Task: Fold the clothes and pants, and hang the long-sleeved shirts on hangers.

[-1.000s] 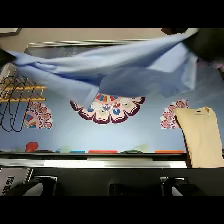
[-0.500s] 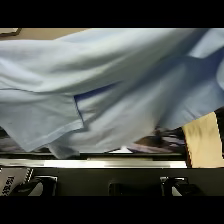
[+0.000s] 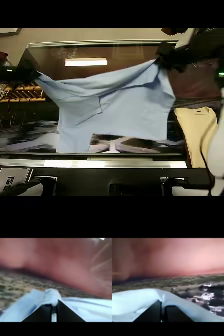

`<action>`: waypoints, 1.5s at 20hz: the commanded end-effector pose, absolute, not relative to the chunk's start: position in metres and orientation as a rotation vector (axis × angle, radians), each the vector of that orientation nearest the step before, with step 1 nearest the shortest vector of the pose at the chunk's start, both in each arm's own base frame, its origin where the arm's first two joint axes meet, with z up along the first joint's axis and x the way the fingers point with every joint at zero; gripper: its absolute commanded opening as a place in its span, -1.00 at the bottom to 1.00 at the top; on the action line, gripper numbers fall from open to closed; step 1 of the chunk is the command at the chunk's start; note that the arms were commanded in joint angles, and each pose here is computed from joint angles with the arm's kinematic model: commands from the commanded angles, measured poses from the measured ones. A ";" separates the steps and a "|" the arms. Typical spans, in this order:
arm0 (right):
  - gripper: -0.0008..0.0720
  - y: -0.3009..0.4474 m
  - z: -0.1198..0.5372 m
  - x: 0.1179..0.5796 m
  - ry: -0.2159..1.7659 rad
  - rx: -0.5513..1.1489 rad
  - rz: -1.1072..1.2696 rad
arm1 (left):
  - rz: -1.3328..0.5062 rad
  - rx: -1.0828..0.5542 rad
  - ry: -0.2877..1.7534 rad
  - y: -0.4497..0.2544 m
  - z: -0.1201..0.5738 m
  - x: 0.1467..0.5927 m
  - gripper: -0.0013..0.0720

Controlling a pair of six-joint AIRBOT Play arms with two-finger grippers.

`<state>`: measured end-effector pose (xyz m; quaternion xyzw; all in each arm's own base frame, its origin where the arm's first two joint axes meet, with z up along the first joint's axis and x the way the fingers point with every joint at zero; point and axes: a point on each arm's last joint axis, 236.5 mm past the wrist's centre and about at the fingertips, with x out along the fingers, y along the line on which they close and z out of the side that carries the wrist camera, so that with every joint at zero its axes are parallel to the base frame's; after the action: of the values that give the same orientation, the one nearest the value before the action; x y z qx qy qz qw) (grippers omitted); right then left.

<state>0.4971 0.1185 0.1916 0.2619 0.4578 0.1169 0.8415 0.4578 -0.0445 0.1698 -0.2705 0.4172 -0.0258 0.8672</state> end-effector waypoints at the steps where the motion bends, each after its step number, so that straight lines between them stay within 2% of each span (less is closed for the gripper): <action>1: -0.88 0.131 0.060 0.568 1.081 0.698 0.195 | -0.020 -0.597 1.017 -0.065 0.046 0.507 -0.90; 4: -0.87 0.143 -0.010 0.597 1.111 0.845 0.171 | -0.009 -0.657 1.060 -0.079 -0.010 0.528 -0.90; 7: -0.81 0.149 -0.045 0.599 1.157 0.901 0.159 | -0.014 -0.696 1.123 -0.088 -0.039 0.525 -0.90; 8: -0.61 0.149 -0.047 0.599 1.160 0.890 0.162 | -0.022 -0.682 1.124 -0.087 -0.039 0.525 -0.87; 9: -0.28 0.146 -0.044 0.597 1.165 0.886 0.166 | -0.027 -0.670 1.117 -0.084 -0.037 0.526 -0.61; 10: 0.09 0.139 -0.038 0.594 1.173 0.885 0.168 | -0.028 -0.662 1.114 -0.076 -0.032 0.525 -0.21; 11: 0.47 0.127 -0.028 0.589 1.179 0.867 0.179 | -0.024 -0.665 1.127 -0.065 -0.025 0.522 -0.05; 12: 0.57 0.111 -0.015 0.582 1.183 0.838 0.198 | -0.026 -0.661 1.147 -0.049 -0.014 0.516 -0.06; 16: 0.57 0.004 0.041 0.530 1.220 0.667 0.178 | -0.133 -0.512 1.226 0.009 0.034 0.466 -0.08; 18: 0.54 -0.048 0.063 0.502 1.219 0.630 0.137 | -0.149 -0.631 1.188 0.022 0.060 0.449 -0.07; 21: 0.53 -0.079 0.069 0.455 1.269 0.622 0.167 | -0.158 -0.660 1.147 0.027 0.069 0.417 -0.07; 25: 0.52 -0.066 0.019 0.408 1.363 0.701 0.197 | -0.134 -0.712 1.230 0.014 0.036 0.373 -0.07; 30: 0.47 -0.033 -0.063 0.352 1.515 0.795 0.245 | -0.147 -0.744 1.310 0.005 0.017 0.356 -0.07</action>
<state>0.3843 -0.0481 -0.0265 0.3397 0.6468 0.0942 0.6762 0.3686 0.0101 0.0248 -0.3317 0.5801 -0.0622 0.7413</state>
